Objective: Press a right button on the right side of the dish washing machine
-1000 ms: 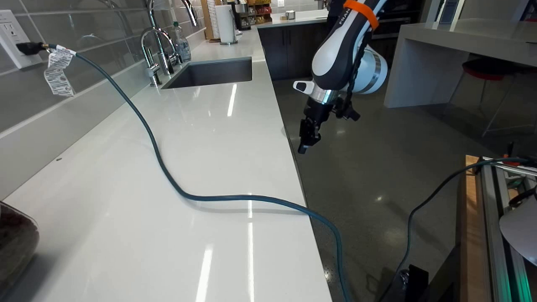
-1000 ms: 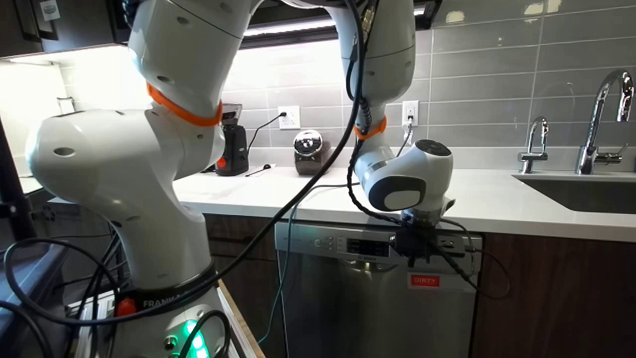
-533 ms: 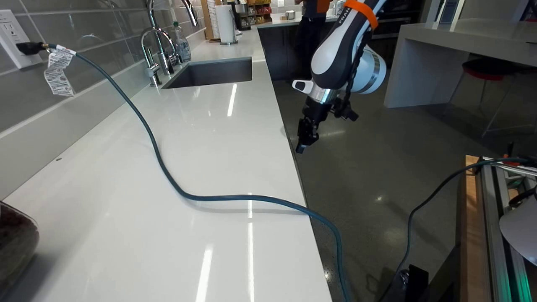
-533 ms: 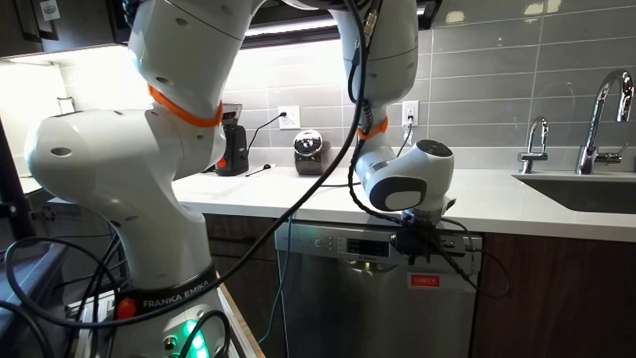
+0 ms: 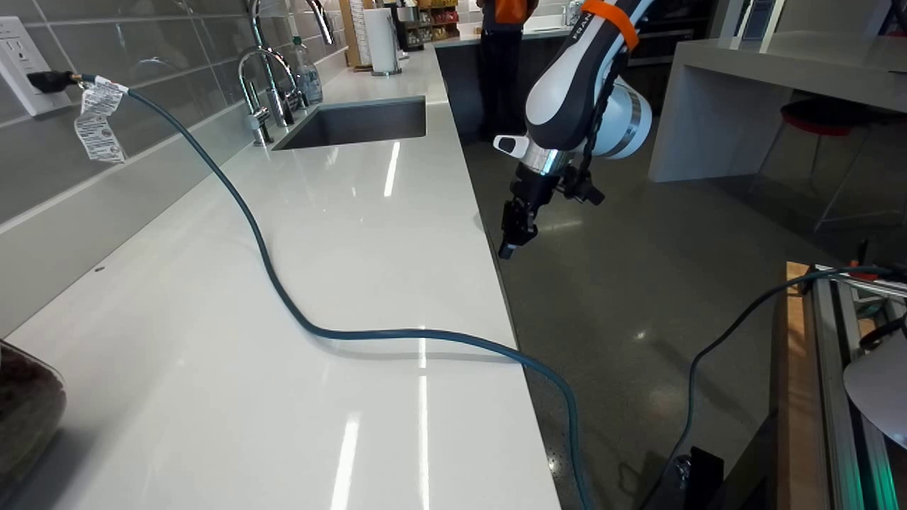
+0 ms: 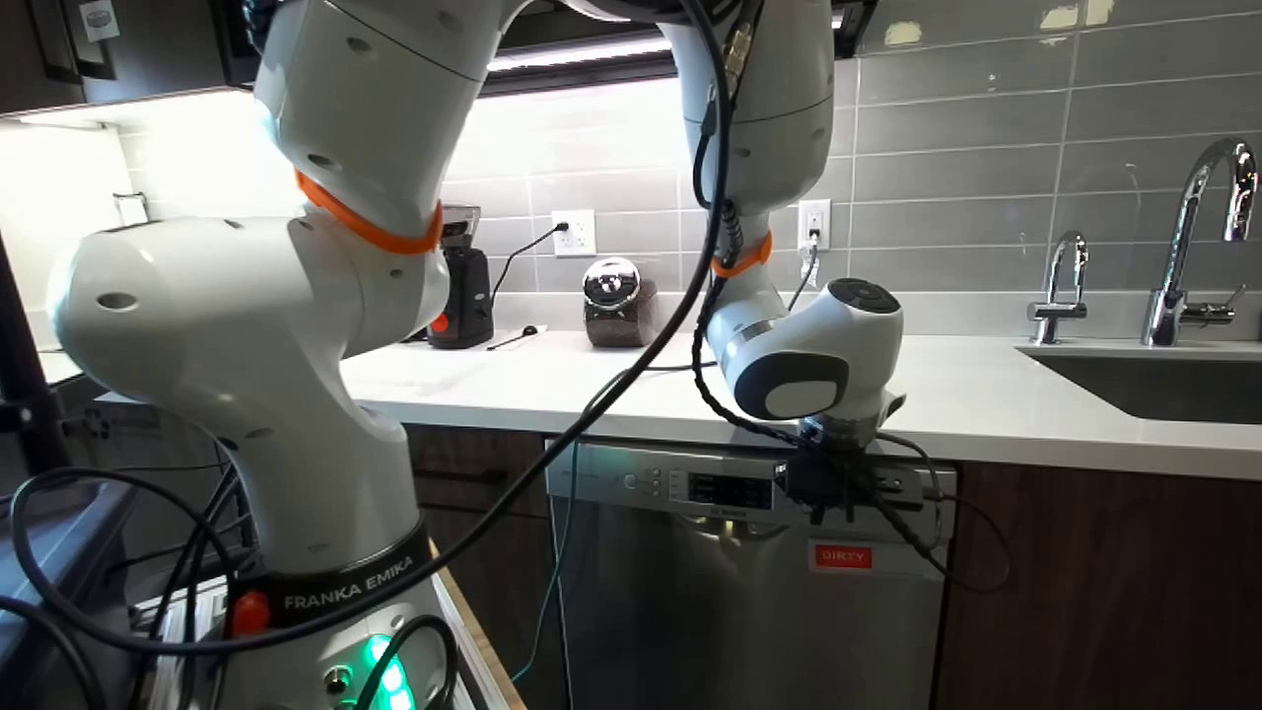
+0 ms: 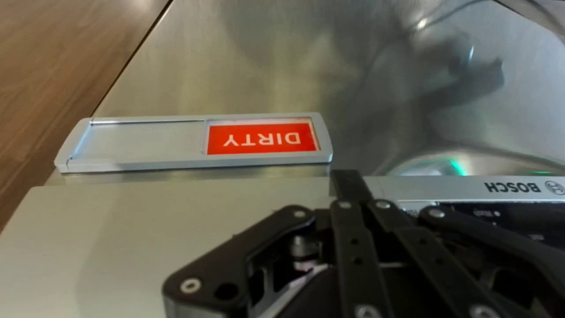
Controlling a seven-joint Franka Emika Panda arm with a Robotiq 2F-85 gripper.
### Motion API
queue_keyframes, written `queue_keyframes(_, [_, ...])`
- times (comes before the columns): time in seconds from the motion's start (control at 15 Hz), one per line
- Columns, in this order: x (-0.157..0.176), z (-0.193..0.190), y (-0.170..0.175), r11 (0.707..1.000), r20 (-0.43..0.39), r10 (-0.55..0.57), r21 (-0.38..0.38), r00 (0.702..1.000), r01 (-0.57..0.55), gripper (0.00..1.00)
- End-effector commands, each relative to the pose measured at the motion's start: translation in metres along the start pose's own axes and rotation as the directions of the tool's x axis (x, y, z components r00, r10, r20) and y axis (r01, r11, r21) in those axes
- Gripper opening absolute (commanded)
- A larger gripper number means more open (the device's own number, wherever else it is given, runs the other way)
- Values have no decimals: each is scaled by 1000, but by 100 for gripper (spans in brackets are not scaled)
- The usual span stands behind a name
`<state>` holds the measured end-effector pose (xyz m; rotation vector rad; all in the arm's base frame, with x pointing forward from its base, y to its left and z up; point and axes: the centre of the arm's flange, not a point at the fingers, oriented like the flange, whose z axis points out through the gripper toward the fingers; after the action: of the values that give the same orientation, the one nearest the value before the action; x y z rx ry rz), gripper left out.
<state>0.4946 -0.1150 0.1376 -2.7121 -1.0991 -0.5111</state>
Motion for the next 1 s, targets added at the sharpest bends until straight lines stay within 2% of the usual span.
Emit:
queue_keyframes(0.0, [0, 3, 0, 1000, -18, 0, 6, 1000, 0, 0])
queue_keyframes(0.93, [2, 6, -2, 1000, -22, -1, 17, 1000, 1, 0])
